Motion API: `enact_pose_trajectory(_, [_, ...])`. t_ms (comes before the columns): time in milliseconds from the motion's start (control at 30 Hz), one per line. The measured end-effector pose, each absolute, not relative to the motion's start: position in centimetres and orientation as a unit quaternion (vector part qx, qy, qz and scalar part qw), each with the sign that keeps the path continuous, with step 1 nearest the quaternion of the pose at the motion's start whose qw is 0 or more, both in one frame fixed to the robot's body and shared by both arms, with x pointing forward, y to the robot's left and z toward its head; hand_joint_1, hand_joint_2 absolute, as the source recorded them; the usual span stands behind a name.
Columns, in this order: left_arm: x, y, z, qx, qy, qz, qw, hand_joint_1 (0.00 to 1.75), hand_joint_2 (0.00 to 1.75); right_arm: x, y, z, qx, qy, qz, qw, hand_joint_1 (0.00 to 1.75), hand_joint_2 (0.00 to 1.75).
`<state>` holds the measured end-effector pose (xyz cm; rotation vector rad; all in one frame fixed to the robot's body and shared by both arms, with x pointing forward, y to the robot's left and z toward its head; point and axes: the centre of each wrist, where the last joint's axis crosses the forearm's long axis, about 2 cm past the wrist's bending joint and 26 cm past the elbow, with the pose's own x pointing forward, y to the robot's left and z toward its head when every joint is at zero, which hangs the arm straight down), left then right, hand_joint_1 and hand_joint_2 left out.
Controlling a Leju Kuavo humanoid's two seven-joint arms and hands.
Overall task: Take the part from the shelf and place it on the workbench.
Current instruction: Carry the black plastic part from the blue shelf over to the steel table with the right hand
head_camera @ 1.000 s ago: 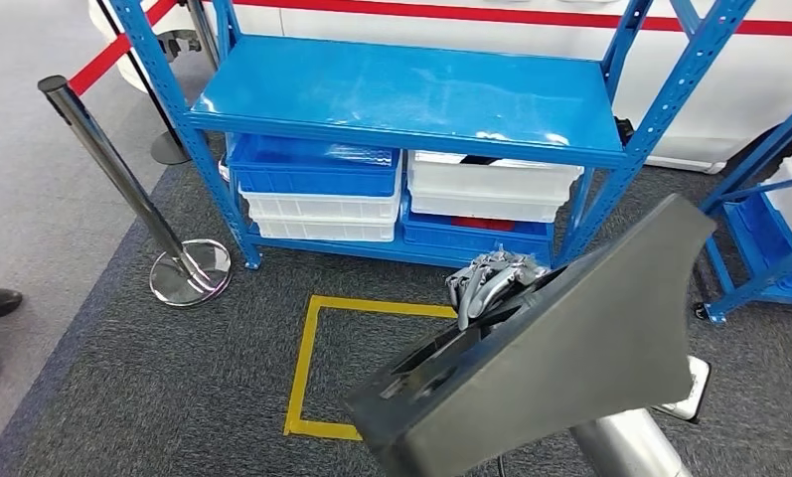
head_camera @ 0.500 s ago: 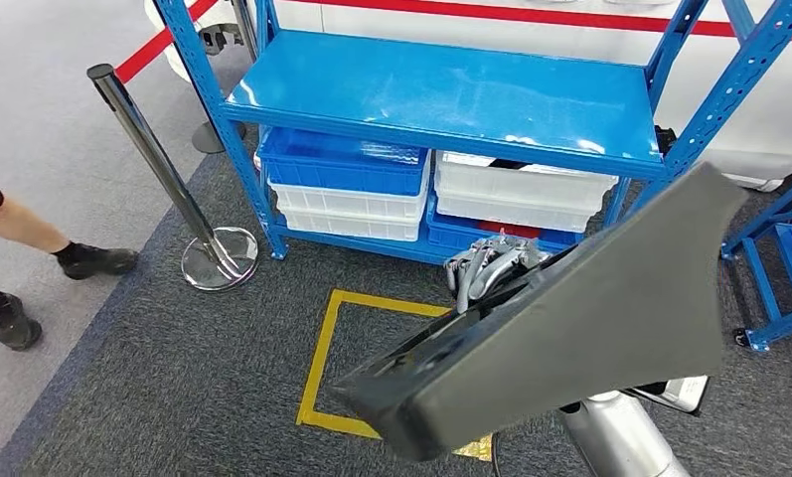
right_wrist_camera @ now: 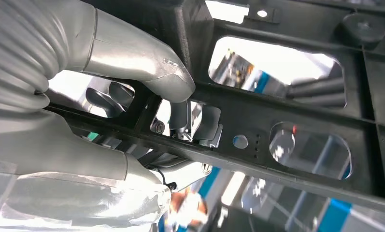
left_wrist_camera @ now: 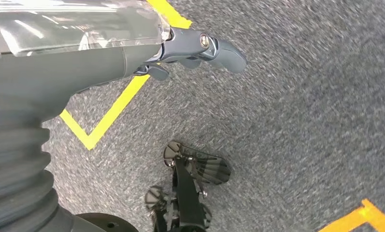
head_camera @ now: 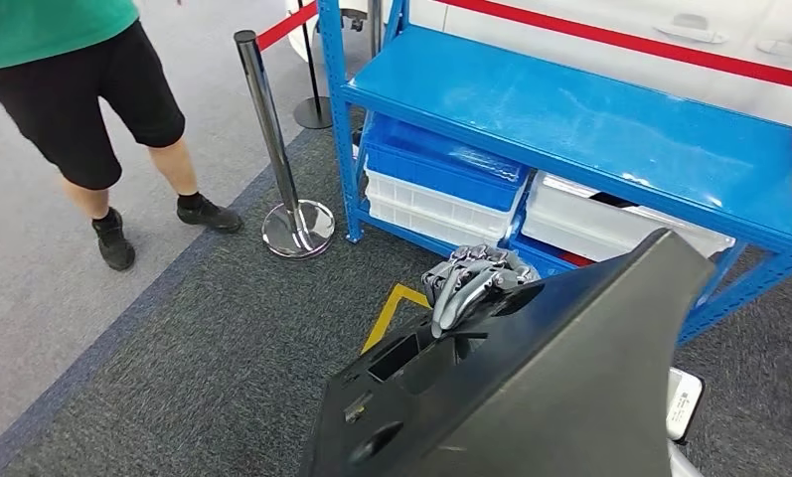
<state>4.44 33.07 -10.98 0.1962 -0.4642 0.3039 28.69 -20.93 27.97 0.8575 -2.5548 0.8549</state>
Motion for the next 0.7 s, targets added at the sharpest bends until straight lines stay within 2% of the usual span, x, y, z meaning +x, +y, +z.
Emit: enact_pose_trajectory(700, [4.6,32.5,-11.0,0.092,-0.219,0.124,0.963,0.00,1.75,29.0,-19.3,29.0,0.305,-0.882,0.323,0.156,1.75,1.75])
